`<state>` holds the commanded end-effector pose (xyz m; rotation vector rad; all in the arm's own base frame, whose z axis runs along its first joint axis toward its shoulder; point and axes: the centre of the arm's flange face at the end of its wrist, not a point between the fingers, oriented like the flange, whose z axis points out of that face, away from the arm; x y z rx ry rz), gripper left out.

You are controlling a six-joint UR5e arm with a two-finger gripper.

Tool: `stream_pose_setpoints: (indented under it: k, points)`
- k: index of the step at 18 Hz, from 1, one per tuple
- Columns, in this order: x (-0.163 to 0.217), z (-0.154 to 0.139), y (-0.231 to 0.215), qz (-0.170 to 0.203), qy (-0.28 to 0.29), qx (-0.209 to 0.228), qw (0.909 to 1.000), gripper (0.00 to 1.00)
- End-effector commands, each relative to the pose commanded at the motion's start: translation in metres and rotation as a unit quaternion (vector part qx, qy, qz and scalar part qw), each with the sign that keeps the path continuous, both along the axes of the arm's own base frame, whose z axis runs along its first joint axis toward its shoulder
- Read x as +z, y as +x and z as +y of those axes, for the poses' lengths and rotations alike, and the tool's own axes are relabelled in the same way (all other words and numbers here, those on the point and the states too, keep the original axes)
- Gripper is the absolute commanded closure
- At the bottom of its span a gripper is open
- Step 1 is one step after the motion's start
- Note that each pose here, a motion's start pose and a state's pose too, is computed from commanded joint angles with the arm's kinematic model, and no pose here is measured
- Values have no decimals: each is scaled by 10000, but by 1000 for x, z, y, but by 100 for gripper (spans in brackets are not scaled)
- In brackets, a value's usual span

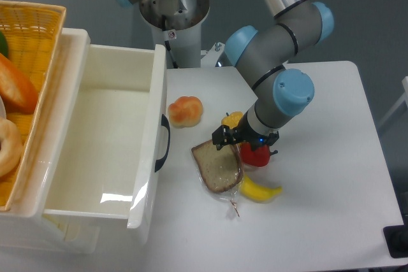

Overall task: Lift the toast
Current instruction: 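Lower the gripper onto the bread slice's crust edge and close it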

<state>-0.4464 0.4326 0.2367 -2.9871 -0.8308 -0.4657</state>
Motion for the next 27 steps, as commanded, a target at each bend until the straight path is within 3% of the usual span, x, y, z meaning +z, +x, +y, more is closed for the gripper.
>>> stream_pose_setpoints:
  k: [27]
  points:
    - [-29,15,18,-159,-75,-188,9997,0]
